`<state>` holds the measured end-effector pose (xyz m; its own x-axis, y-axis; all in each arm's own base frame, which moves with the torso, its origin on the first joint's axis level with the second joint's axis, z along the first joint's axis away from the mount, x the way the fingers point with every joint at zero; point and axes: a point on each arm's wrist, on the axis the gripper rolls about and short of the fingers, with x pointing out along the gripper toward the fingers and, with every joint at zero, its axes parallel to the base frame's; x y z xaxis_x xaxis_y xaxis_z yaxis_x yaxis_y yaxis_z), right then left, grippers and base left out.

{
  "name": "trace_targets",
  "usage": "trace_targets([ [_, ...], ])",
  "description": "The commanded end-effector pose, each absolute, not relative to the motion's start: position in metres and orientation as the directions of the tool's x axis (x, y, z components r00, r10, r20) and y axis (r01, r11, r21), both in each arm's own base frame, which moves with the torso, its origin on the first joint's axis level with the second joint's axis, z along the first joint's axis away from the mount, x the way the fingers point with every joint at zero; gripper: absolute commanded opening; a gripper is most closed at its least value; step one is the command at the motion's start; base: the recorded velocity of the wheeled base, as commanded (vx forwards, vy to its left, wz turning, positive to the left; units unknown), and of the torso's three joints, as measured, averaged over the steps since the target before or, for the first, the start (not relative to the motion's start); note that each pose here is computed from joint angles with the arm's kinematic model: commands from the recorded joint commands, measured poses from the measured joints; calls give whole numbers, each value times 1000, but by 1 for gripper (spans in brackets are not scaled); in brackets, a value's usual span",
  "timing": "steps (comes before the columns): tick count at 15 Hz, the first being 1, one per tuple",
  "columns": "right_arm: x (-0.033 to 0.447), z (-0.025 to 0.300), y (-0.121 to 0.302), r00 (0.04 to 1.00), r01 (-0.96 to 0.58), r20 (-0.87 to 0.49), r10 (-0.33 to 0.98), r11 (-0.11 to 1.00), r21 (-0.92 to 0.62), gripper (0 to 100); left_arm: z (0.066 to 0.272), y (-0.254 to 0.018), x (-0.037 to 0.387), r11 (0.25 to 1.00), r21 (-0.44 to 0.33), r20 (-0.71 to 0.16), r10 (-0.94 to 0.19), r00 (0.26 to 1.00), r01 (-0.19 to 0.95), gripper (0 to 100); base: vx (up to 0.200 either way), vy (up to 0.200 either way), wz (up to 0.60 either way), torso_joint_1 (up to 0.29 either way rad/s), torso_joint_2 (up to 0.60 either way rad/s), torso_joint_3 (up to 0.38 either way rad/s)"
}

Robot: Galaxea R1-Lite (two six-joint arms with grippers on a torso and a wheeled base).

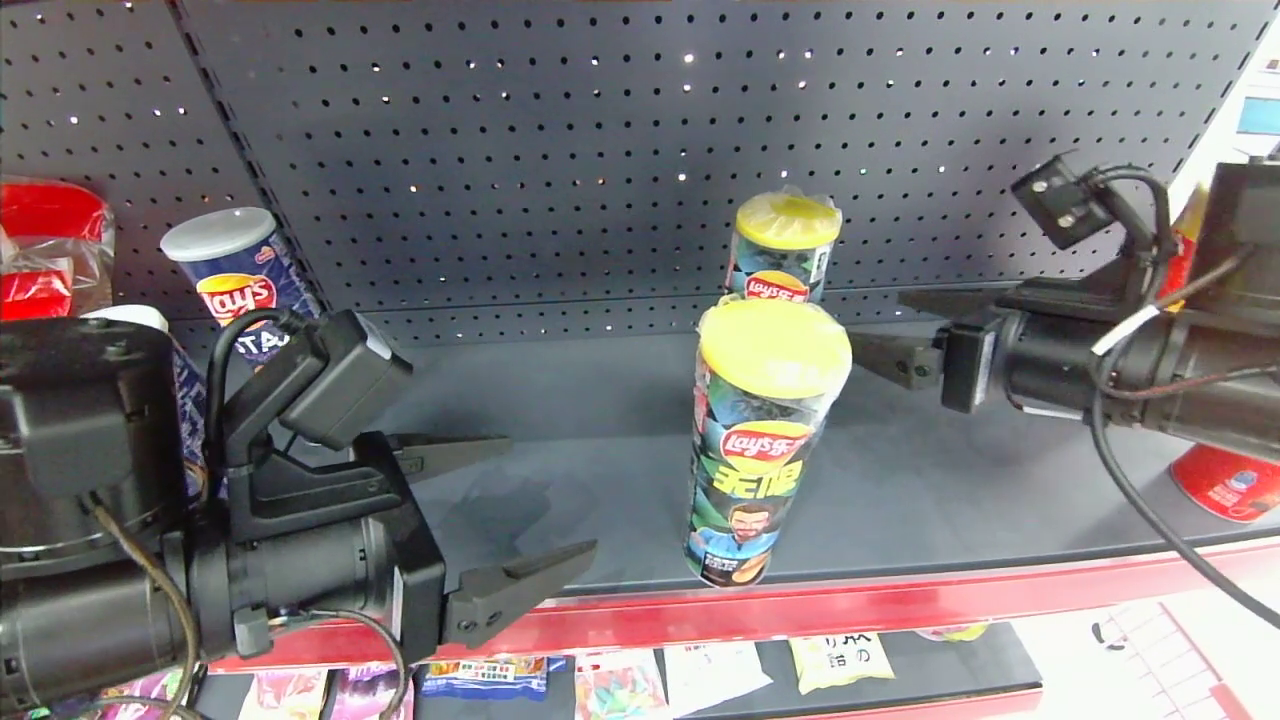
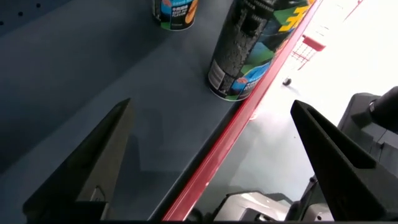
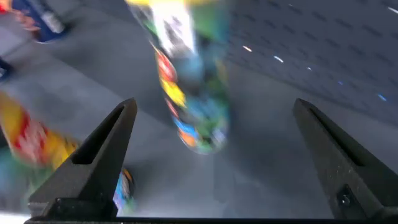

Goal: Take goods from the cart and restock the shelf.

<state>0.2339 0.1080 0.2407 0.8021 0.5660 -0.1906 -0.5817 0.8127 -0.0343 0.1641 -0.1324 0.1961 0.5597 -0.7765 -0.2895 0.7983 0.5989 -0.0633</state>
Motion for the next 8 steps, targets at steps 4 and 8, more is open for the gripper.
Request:
trace_targets([
  [4,149,226,65,825,-554,-162,542,832,-41,100,182,-140,174,611,-69,-351,-755,554,789,100,0,0,0,0,0,0],
  [8,93,216,43,810,-561,-224,542,827,-27,100,170,-146,182,617,-52,-399,-733,550,785,100,0,0,0,0,0,0],
])
